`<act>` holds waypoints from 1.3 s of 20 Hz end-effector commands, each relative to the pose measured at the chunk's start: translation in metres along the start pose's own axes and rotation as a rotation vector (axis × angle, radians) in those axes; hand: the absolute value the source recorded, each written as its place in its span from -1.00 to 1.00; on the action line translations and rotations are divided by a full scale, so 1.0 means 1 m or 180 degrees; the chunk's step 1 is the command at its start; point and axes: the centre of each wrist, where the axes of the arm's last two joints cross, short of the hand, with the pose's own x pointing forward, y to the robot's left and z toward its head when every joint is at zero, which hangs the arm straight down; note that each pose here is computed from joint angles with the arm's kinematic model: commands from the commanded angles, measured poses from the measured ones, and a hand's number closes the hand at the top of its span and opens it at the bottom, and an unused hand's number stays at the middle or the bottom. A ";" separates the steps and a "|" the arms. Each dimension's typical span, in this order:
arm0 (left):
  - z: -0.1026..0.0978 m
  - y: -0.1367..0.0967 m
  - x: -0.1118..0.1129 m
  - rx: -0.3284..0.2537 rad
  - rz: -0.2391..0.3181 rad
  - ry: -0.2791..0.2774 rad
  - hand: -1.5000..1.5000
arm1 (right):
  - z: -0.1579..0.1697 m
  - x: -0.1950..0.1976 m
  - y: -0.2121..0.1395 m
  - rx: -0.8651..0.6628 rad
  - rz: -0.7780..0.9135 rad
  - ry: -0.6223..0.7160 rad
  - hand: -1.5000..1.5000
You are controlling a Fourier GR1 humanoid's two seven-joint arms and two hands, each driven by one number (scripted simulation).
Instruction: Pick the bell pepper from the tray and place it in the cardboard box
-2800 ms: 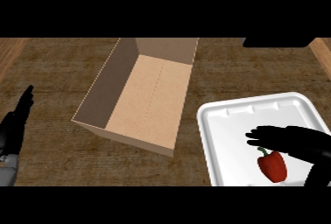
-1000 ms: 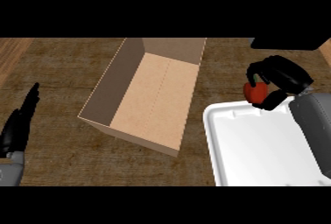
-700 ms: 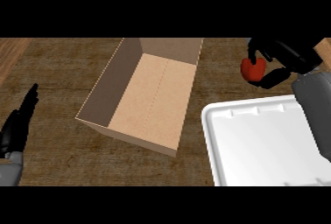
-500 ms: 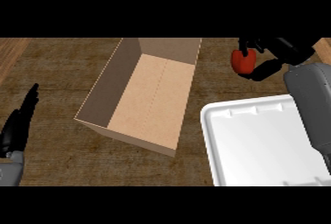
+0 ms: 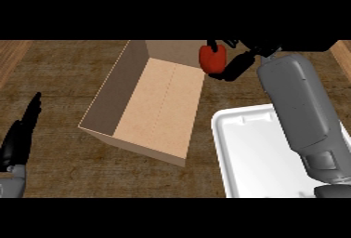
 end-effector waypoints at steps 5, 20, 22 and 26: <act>-0.008 0.008 0.002 -0.0001 -0.0014 -0.0010 0.00 | -0.064 0.047 0.015 0.0001 -0.0478 0.0174 1.00; -0.015 -0.003 0.011 -0.0130 -0.0048 -0.0245 0.00 | -0.110 0.062 0.072 0.0213 -0.0242 0.0695 1.00; -0.025 -0.022 0.034 -0.0211 0.0011 -0.0230 0.00 | -0.106 0.060 0.080 0.0048 -0.0397 0.0917 1.00; -0.025 -0.025 0.023 -0.0238 -0.0023 -0.0218 0.00 | -0.093 0.042 0.096 0.0338 -0.0745 0.1273 -1.00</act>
